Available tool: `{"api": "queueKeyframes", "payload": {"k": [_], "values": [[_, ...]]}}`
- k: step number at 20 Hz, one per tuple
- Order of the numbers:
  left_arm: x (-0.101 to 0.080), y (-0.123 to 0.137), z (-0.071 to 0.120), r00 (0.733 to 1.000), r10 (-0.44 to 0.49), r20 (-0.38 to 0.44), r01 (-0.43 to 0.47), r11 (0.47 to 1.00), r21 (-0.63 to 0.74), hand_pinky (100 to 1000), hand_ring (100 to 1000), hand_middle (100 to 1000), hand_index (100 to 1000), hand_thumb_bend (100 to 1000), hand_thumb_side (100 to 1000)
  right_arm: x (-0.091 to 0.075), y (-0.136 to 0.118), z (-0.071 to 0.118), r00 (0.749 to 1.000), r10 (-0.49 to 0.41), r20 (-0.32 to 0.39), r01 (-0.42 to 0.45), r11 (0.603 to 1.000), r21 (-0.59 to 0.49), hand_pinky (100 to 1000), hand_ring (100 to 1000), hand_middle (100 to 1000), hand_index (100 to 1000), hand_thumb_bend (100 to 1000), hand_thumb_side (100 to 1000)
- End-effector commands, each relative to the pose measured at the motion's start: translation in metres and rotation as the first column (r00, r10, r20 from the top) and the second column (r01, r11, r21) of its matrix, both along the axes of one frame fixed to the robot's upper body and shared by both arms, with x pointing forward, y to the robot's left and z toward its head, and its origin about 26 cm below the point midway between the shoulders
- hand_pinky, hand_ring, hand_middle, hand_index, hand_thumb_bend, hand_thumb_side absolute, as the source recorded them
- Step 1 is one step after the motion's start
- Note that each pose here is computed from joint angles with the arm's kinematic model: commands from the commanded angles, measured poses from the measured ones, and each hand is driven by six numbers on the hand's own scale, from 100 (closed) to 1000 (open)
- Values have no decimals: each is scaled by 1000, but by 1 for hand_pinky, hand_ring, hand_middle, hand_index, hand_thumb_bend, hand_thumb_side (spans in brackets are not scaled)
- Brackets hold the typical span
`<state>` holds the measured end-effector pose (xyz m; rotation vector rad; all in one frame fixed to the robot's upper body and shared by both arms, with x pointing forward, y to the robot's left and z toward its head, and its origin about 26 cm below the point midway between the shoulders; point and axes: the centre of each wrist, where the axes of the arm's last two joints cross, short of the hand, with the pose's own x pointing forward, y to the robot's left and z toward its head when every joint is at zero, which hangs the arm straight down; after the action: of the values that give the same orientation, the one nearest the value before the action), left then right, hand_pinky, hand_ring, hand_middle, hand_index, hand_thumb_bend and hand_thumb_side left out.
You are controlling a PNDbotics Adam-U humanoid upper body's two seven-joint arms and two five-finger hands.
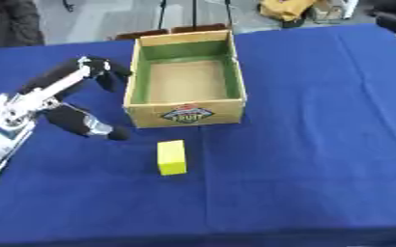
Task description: Pick up objects on the table and place them in the box.
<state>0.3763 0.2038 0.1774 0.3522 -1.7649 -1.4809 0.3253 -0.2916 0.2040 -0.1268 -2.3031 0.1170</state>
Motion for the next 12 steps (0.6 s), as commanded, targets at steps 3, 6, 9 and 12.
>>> {"api": "queueKeyframes", "payload": {"k": [3,6,9,12], "values": [[6,-14,3,999,-49,6,48,994,102,596,559,618,802,859,528,0,-1,9,1000,9,25,-9,1000,-11,801,786,803,918,100,996],[8,-20,0,998,-60,6,58,988,142,574,539,597,785,856,526,0,-1,8,1000,10,25,-10,1000,-10,801,786,803,918,100,998],[10,-26,-4,998,-68,10,65,982,178,560,526,583,775,854,526,0,0,8,1000,11,25,-11,1000,-9,801,786,803,918,100,998],[11,-30,-11,997,-75,6,72,976,207,549,516,572,765,852,526,0,0,8,1000,13,24,-12,1000,-8,801,786,803,918,100,999]]}}
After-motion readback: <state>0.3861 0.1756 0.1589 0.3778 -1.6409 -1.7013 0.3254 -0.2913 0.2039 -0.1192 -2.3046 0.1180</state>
